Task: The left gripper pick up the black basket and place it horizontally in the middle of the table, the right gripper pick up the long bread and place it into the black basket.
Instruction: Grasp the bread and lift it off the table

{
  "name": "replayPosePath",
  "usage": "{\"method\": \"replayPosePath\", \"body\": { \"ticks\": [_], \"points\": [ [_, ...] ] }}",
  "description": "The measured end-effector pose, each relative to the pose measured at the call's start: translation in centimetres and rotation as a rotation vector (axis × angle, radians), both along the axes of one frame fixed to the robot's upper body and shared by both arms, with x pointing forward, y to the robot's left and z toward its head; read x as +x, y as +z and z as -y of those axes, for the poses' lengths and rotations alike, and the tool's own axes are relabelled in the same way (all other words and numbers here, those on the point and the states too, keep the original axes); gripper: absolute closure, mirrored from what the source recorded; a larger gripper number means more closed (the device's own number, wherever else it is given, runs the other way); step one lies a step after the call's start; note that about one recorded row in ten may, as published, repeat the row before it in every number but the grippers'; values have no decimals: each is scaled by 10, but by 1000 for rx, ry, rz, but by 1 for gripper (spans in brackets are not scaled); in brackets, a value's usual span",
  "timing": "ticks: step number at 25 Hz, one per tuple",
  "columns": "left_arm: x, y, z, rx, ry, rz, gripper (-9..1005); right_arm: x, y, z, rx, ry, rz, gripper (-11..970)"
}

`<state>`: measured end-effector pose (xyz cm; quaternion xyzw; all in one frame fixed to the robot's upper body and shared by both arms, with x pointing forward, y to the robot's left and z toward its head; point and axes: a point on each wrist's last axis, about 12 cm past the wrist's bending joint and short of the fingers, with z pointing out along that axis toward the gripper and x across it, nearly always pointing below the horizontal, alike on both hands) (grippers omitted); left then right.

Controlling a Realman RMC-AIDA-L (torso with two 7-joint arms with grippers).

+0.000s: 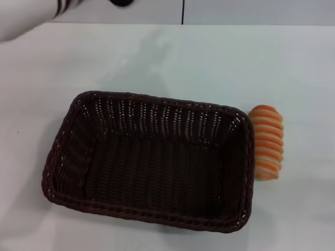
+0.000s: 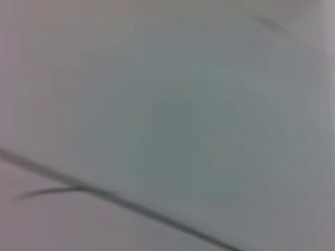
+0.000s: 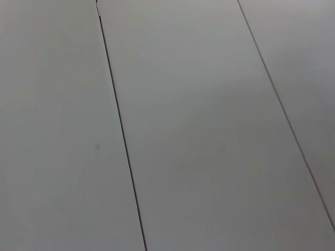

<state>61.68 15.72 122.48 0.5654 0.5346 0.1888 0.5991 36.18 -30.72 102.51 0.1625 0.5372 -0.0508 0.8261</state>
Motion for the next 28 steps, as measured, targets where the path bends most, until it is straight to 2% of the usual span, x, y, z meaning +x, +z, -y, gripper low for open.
{"method": "replayPosePath", "body": {
  "ticks": [2,3,4,5,7,8,9,11,13,14,15,17,18,19,21,22,24,28],
  "points": [
    [-1,2,-2,-38,23,39,243,0,0,-1,1,6,-1,133],
    [-4,5,-6,-114,65,134,239,0,0,-1,1,10,-1,133],
    [-12,10,-16,-228,135,291,237,1,0,-2,1,13,-2,133],
    [-19,10,-25,-302,186,393,234,1,0,-2,2,17,-4,133],
    [-22,10,-29,-335,207,437,234,1,-1,-3,2,25,-8,133],
    [-29,8,-36,-390,238,505,234,1,-1,-4,1,29,-9,133],
    [-40,3,-50,-494,281,593,234,1,-1,-4,0,34,-11,133],
    [-50,-2,-65,-614,298,616,234,1,-2,-6,0,49,-14,133],
    [-50,-2,-65,-614,298,616,234,2,-3,-9,0,75,-23,133],
    [-55,-8,-76,-686,305,606,234,2,-3,-10,-2,91,-29,133],
    [-64,-26,-104,-849,325,570,234,3,-4,-12,-5,113,-36,133],
    [-70,-47,-131,-991,351,530,234,3,-5,-17,-11,160,-48,133],
    [-70,-47,-131,-991,351,530,234,3,-6,-19,-13,180,-53,133],
    [-76,-73,-163,-1139,397,468,234,2,-7,-22,-15,205,-61,133],
    [-80,-86,-178,-1218,415,430,234,3,-9,-26,-18,251,-79,133],
    [-84,-99,-190,-1274,439,397,234,4,-9,-28,-19,270,-86,133],
    [-89,-118,-207,-1322,480,360,234,6,-11,-32,-20,305,-102,133],
    [-105,-146,-223,-1286,554,359,234,14,-15,-40,-12,364,-144,134]
  ]
}}
